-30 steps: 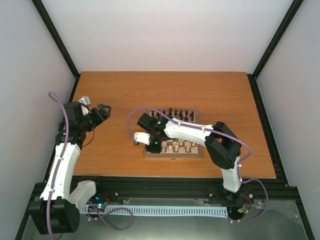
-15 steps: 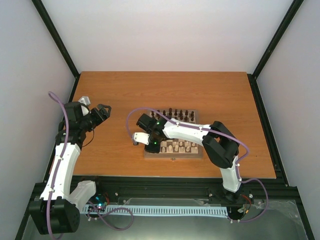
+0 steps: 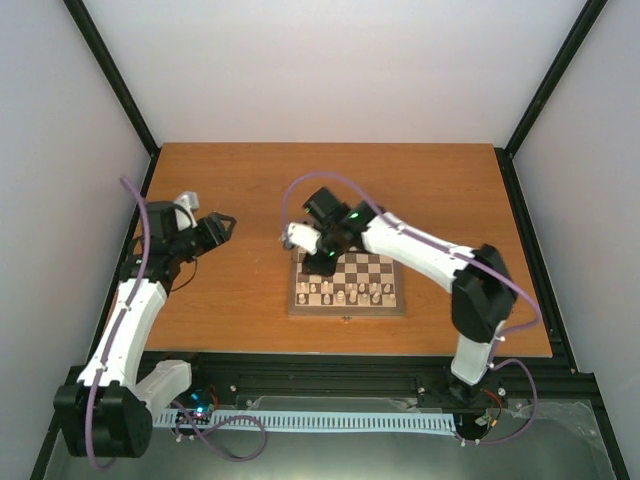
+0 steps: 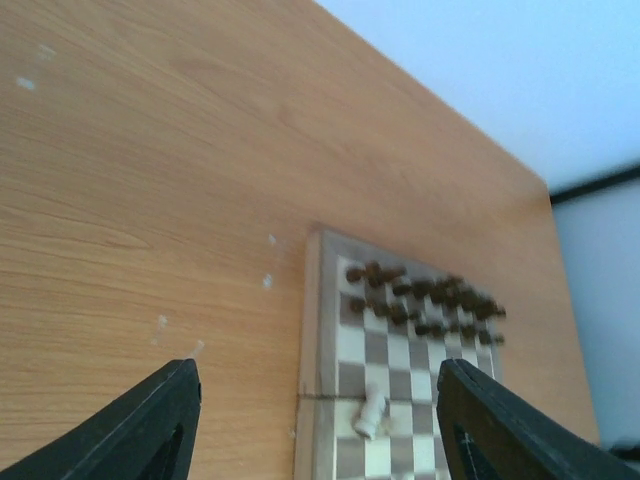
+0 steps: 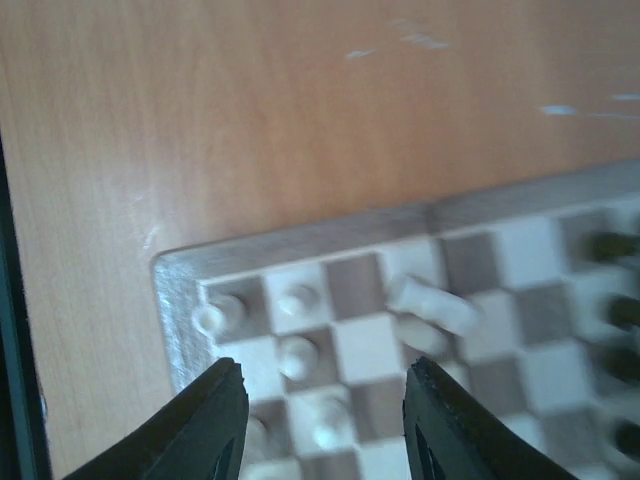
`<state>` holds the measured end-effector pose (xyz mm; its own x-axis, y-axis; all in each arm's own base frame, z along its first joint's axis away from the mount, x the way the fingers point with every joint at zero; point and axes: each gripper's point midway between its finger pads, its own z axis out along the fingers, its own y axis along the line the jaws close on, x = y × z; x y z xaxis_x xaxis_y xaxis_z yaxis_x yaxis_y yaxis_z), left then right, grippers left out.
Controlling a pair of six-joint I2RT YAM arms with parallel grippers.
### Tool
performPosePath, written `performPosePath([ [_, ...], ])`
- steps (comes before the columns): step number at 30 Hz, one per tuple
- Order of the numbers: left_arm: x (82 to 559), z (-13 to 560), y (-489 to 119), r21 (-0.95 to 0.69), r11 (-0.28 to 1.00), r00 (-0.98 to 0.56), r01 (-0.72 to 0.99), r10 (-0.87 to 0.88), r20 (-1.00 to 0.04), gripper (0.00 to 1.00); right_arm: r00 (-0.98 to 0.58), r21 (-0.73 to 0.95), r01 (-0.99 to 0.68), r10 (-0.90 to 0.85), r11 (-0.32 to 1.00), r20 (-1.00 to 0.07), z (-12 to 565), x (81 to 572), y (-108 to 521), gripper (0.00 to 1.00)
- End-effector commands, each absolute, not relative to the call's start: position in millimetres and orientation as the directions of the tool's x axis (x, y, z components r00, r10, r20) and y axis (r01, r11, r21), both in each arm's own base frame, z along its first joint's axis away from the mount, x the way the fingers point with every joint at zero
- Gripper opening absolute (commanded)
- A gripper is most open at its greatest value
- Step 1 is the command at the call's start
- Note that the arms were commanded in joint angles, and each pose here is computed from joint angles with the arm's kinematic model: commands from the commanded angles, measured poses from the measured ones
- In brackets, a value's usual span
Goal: Set up the chess pieces on the board
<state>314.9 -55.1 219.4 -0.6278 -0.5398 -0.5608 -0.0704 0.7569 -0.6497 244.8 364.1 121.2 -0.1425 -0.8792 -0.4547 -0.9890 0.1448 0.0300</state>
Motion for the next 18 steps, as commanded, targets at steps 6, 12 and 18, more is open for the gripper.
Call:
performPosePath([
  [6,297,188,-148,-0.433,0.87,-0.818,0.234,-0.065,-0.572,0.6,-0.312,0.043,-0.93,-0.722,0.365,-0.618,183,293,282,0.46],
  [12,285,160,-188,-0.267,0.899,-0.834,0.346,0.165,-0.527,0.56,-0.333,0.052,-0.917,-0.684,0.396,-0.65,179,285,264,0.46],
  [18,282,127,-213,-0.137,0.892,-0.823,0.43,0.325,-0.466,0.5,-0.328,0.062,-0.917,-0.655,0.394,-0.681,194,283,267,0.46],
])
